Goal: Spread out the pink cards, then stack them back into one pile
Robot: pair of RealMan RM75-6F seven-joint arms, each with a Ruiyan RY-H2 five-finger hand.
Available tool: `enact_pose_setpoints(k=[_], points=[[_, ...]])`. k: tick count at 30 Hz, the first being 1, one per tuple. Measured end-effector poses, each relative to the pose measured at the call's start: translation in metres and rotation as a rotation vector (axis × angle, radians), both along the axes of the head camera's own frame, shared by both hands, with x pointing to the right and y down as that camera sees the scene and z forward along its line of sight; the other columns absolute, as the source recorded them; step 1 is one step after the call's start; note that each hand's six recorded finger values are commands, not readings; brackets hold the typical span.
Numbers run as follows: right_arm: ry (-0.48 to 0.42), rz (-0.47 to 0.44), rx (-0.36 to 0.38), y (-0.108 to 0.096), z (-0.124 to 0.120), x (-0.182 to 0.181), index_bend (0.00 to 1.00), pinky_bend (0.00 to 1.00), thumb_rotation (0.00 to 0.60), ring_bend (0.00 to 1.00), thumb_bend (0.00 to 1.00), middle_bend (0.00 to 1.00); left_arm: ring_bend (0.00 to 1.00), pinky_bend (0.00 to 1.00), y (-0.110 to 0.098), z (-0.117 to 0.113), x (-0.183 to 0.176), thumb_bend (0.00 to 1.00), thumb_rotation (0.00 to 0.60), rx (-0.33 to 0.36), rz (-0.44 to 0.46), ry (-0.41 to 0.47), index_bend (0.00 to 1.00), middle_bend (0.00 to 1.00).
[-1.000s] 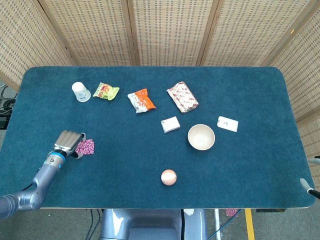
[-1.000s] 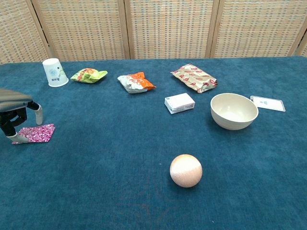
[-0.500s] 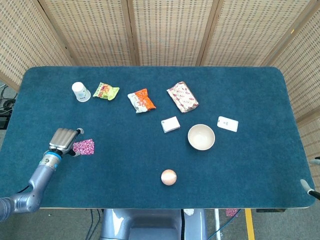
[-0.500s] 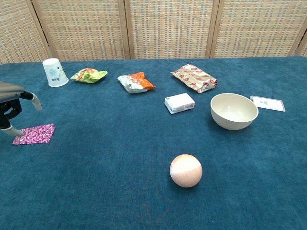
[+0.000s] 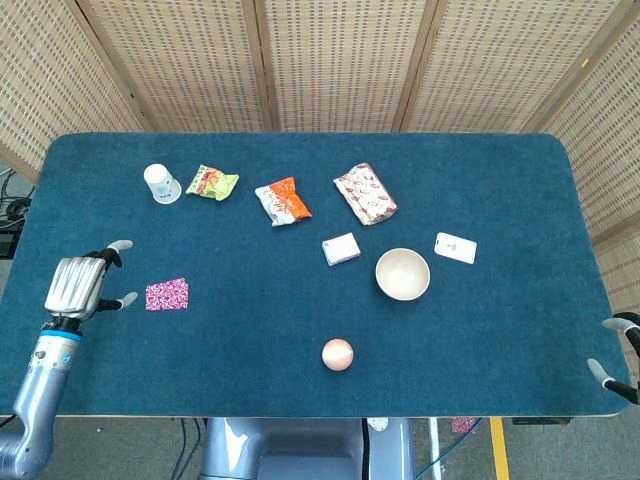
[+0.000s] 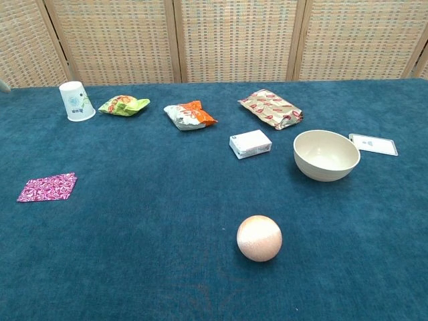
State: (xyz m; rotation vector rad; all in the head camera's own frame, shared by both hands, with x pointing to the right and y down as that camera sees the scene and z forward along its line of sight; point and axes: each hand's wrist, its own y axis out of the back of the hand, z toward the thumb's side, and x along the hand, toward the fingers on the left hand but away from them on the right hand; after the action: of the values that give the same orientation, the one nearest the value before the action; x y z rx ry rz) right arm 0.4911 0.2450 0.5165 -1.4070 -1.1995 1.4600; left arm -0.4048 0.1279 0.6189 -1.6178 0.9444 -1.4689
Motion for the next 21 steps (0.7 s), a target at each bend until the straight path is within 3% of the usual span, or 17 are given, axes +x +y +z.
enact_pose_setpoints(k=[4, 12, 21], points=[[-0.01, -0.025, -0.011, 0.0, 0.002, -0.009, 0.35, 0.14, 0.6, 0.16, 0.23, 0.32, 0.43, 0.63, 0.019, -0.018, -0.001, 0.15, 0.536, 0.059, -0.001, 0.05, 0.24, 0.4], [-0.027, -0.063, -0.034, 0.003, 0.006, -0.023, 0.35, 0.14, 0.6, 0.16, 0.23, 0.32, 0.42, 0.61, 0.052, -0.037, -0.003, 0.15, 0.535, 0.087, -0.017, 0.096, 0.27, 0.4], [-0.042, -0.089, -0.062, 0.005, 0.011, -0.035, 0.35, 0.14, 0.6, 0.16, 0.23, 0.32, 0.4, 0.56, 0.076, -0.041, -0.012, 0.15, 0.536, 0.039, -0.048, 0.056, 0.3, 0.38]])
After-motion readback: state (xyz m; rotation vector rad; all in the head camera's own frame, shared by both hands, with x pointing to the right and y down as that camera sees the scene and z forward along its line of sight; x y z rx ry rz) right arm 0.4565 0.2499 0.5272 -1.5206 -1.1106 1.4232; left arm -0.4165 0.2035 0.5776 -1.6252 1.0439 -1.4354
